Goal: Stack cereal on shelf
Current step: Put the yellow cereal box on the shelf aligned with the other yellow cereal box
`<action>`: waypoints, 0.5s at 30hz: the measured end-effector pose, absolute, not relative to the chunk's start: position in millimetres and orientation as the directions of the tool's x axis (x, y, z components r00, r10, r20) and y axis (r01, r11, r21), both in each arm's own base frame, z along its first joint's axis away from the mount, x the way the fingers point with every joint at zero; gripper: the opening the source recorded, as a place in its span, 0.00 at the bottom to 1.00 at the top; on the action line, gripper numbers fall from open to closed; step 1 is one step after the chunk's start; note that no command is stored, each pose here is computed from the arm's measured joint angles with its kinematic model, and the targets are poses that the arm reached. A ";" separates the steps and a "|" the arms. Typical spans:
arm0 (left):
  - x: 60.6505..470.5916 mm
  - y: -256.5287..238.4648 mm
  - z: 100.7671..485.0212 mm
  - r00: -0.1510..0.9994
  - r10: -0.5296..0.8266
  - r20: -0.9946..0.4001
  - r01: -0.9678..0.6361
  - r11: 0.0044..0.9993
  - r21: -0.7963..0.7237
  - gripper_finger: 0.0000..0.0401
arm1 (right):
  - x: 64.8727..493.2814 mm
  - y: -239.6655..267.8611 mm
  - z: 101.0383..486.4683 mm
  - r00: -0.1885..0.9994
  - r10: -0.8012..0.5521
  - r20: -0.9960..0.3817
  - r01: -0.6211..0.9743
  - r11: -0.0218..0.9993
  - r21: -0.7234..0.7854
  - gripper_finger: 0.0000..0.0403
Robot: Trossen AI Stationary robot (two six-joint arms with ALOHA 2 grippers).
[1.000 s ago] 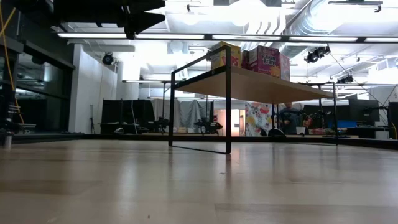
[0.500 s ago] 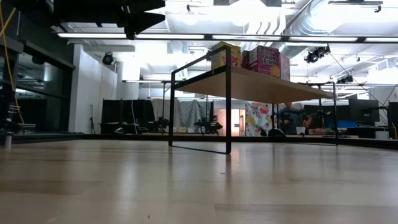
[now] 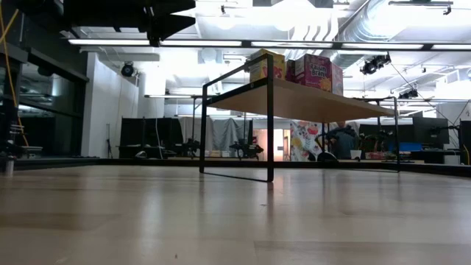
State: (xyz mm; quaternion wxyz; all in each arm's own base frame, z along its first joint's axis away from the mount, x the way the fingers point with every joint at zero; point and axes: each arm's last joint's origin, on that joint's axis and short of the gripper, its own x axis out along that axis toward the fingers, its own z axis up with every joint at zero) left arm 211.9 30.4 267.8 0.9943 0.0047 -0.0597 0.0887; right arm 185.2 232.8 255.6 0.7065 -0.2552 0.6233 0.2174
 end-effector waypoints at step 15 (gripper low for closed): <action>211.9 30.3 267.8 0.977 0.175 0.120 -0.177 0.984 -0.002 0.59 | 184.4 232.5 255.5 0.112 -0.006 -0.994 -0.602 0.795 -0.073 0.61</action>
